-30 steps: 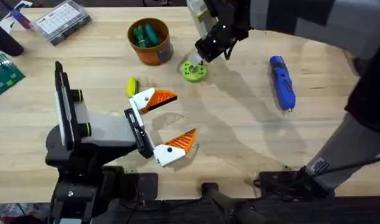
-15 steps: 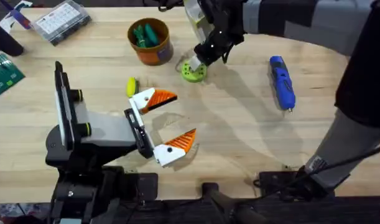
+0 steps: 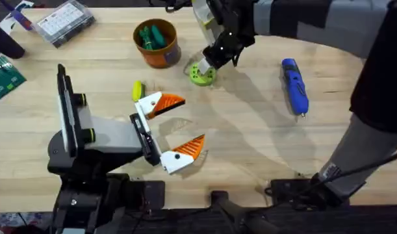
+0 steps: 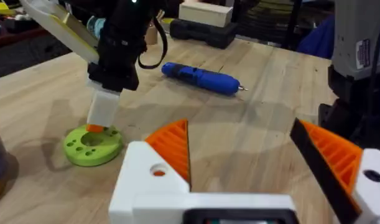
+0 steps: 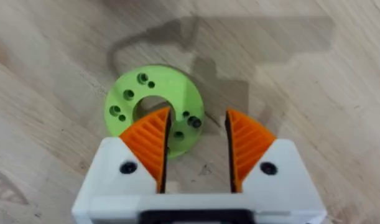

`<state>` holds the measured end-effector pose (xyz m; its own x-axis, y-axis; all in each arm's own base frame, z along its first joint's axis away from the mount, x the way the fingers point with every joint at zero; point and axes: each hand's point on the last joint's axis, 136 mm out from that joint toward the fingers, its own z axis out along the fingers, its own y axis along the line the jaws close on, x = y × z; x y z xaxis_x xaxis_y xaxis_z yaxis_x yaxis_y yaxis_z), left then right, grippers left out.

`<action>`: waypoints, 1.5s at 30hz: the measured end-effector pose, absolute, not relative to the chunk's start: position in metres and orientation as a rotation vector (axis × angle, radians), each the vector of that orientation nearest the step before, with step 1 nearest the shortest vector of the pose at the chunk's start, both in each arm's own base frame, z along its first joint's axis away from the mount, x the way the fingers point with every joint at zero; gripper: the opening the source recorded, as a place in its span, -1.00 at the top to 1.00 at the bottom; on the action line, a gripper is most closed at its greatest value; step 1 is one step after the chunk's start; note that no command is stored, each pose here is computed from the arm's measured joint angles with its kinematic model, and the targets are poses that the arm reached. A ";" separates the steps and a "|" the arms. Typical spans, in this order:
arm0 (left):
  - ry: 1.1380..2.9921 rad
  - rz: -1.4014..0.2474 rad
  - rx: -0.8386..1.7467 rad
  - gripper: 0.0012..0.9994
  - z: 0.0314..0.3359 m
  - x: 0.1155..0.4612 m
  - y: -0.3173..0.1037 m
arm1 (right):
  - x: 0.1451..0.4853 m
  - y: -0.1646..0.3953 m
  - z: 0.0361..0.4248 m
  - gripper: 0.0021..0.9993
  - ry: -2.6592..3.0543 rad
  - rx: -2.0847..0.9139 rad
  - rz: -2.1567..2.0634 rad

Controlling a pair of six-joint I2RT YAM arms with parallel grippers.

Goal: Pick up the gripper from the table and insert it into the empty holder that is missing its gripper. Then pick up a screw, insert it into the mounting hole, and use the screwdriver to tighten it. Finally, clean up the table by picking up the vegetable and placing it into the bucket.

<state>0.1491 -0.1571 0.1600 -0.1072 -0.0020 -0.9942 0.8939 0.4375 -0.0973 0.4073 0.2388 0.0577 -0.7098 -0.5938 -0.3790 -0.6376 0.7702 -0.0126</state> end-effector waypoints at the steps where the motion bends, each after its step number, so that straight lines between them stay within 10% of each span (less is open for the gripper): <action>1: 1.482 -0.929 0.831 -0.98 0.160 0.149 -0.157 | 0.407 0.238 0.057 0.10 2.604 -0.945 0.167; 11: 1.481 -0.929 0.831 -0.98 0.160 0.149 -0.157 | 0.405 0.238 0.057 0.97 2.607 -0.952 0.168; 45: 1.484 -0.930 0.831 -0.98 0.160 0.149 -0.157 | 0.392 0.231 0.107 0.99 2.563 -0.939 0.178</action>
<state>0.1490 -0.1571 0.1596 -0.1099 -0.0019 -0.9939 0.8938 0.4372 -0.0996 0.3918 0.2310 0.1072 -0.6927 -0.5914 -0.4128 -0.6428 0.7658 -0.0187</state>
